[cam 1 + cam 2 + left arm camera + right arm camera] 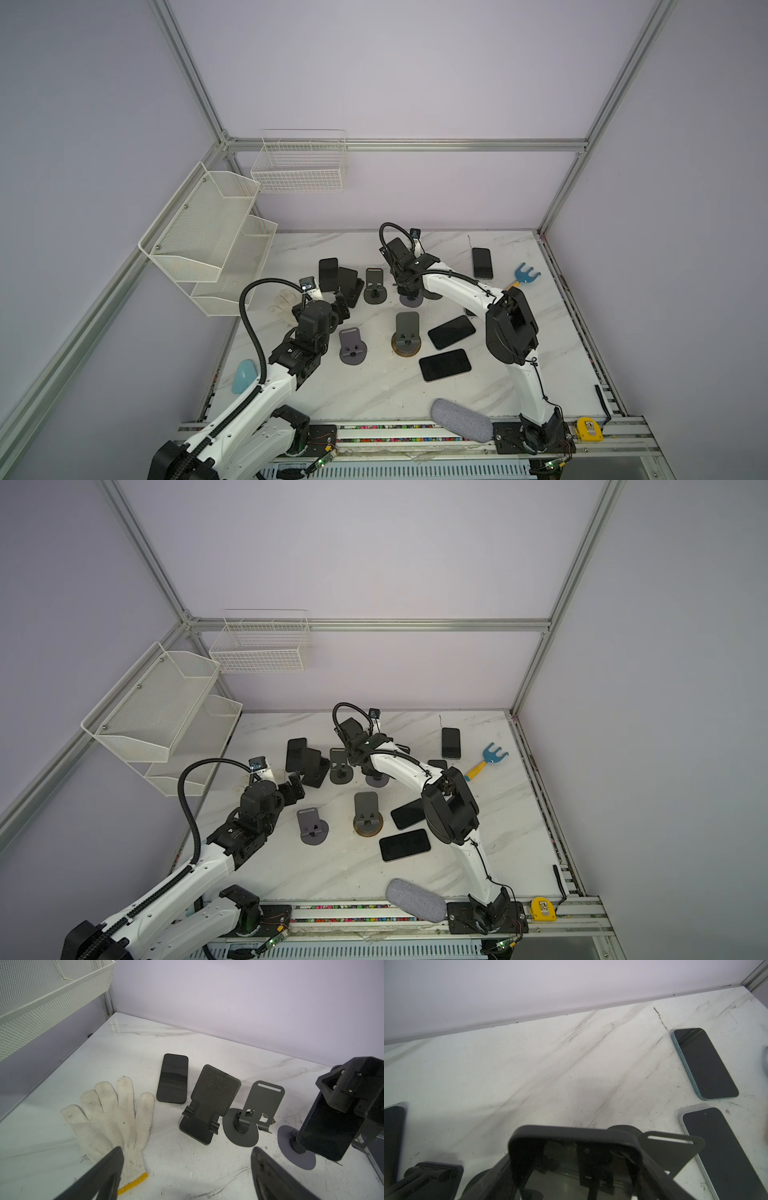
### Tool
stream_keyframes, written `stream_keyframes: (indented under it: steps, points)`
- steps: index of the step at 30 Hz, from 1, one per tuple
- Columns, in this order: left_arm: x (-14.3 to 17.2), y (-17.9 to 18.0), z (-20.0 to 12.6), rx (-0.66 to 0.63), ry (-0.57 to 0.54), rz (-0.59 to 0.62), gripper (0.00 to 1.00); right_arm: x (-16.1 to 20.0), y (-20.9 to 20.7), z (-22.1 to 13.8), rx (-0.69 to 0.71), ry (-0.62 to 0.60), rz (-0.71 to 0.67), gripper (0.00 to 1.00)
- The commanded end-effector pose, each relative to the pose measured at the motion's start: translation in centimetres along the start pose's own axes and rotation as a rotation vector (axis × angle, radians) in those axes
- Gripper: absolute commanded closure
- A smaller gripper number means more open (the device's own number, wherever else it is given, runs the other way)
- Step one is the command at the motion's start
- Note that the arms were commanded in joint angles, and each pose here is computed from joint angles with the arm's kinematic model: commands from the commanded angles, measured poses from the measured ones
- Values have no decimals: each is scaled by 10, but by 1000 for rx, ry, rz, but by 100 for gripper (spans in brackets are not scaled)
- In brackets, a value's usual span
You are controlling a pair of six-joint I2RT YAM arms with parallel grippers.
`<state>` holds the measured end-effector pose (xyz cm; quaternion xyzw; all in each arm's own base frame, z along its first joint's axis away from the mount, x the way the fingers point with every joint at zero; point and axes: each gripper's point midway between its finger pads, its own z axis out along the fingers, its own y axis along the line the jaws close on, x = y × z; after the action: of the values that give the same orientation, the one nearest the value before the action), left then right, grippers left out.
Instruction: Remove the phone from the phone stand
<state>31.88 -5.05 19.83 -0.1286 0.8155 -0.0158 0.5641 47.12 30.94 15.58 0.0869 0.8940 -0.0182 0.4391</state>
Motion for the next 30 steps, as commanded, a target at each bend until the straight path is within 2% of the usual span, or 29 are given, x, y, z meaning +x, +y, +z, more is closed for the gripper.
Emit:
stream_keyframes:
  steps: [1, 12, 20, 30]
  points:
    - [3, 3, 1, -8, -9, -2, 6, 11, -3, 11, 33, 7, 1, 18]
    - [3, 1, 1, 3, -7, -9, 6, 13, -6, 10, 38, 4, -4, 27]
    - [6, 2, 2, -2, -8, -13, 6, 3, 5, 0, -52, -13, -56, 34]
    - [13, 6, 9, -30, 2, 0, 5, -9, 4, -10, -66, -47, -82, 41]
